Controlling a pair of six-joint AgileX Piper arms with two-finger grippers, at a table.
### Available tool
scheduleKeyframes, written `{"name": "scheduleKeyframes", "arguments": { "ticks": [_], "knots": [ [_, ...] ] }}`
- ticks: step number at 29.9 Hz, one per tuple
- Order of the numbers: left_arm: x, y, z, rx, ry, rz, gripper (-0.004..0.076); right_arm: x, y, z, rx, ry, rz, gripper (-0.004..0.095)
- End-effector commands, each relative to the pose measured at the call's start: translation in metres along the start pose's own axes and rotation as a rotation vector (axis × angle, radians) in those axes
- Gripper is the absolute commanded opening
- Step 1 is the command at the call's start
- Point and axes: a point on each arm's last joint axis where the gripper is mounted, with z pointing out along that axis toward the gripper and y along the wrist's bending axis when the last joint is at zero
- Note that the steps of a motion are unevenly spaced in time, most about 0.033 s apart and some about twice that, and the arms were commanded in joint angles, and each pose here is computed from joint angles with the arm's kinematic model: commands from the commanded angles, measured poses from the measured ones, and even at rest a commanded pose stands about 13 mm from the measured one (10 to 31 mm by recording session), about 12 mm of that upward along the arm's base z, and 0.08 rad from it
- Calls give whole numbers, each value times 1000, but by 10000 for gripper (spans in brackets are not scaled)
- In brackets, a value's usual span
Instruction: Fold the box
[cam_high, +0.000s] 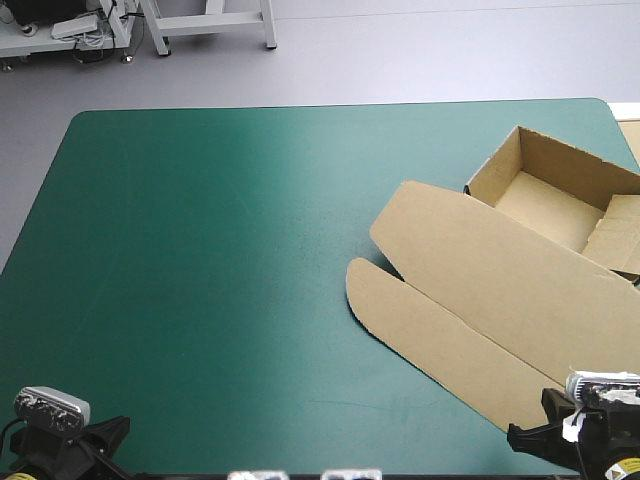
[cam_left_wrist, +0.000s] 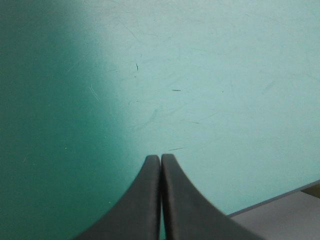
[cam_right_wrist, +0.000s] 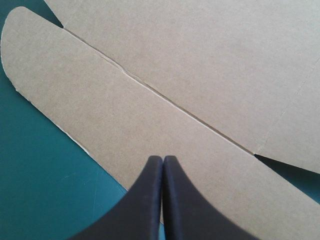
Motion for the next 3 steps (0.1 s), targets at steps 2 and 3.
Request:
{"name": "scheduleKeyframes", "arguments": {
  "ticks": [2, 3],
  "knots": [
    [-1, -1, -3, 9, 31, 2, -9, -11, 2, -3, -10, -69, -3, -13],
    [-1, -1, -3, 9, 31, 2, -9, -11, 2, -3, -10, -69, -3, -13]
  ]
}}
